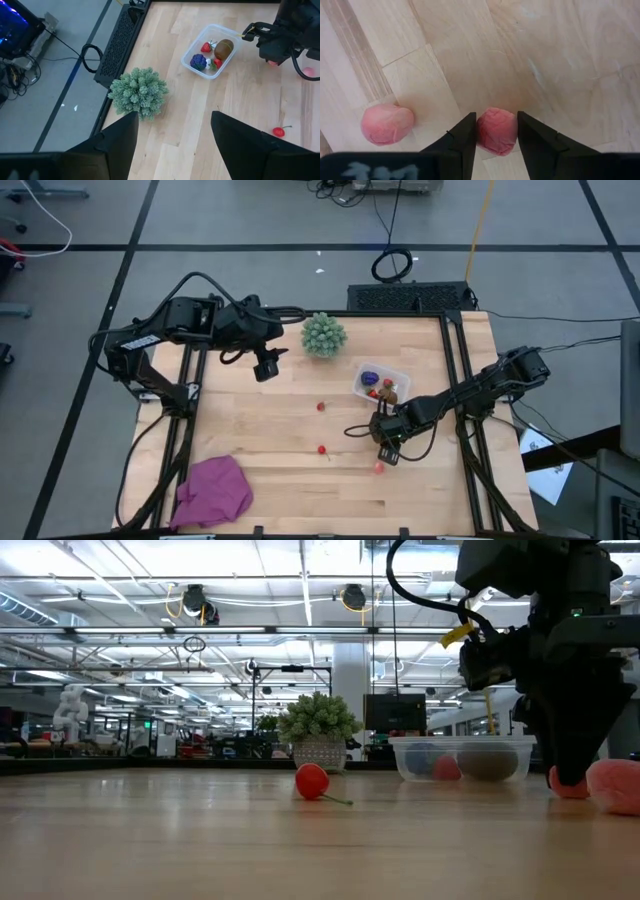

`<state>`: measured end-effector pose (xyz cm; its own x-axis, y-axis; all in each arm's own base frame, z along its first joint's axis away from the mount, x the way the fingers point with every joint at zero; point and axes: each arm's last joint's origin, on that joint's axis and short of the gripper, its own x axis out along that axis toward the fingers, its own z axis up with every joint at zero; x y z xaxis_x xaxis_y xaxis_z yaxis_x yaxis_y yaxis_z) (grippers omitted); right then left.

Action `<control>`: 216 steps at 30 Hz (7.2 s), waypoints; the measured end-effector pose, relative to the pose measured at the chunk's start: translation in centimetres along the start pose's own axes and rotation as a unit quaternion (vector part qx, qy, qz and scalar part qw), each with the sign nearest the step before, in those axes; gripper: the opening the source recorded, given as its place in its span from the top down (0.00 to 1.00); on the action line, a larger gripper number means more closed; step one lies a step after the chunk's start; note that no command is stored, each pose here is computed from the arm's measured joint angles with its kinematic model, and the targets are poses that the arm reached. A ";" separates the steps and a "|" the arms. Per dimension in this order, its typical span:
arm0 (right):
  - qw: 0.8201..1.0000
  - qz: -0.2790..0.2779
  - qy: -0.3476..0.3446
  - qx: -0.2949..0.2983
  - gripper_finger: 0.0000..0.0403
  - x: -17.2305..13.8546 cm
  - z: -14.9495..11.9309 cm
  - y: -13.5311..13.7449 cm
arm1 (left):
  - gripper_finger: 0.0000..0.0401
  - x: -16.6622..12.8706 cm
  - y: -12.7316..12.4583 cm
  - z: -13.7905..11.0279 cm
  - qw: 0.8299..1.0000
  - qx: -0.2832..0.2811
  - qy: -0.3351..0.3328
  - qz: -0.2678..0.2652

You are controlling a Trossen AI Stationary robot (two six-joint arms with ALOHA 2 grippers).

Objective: Pick and placing Produce into tupperware
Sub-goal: Put the pink peach into the transparent bin

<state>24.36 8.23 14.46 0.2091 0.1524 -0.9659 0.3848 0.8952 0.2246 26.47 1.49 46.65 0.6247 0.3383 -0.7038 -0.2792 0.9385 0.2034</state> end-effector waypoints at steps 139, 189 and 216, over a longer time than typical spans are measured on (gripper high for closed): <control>0.998 0.011 0.039 -0.051 0.48 0.3 -0.5 7.4 | 0.36 11.4 -13.3 -9.3 0.987 0.077 0.081 -0.118; 0.998 0.018 0.044 -0.038 0.65 2.2 -0.4 6.3 | 0.36 11.4 -13.3 -9.3 0.986 0.083 0.080 -0.119; 0.996 0.063 -0.041 -0.049 0.71 -4.6 1.4 4.1 | 0.36 11.4 -13.3 -9.3 0.986 0.090 0.080 -0.119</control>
<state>26.21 10.67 19.99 0.3253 0.2347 -0.9160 0.2629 0.9081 0.3261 30.49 -7.75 29.57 0.5305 0.1050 -0.8412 0.0049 0.9919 0.1269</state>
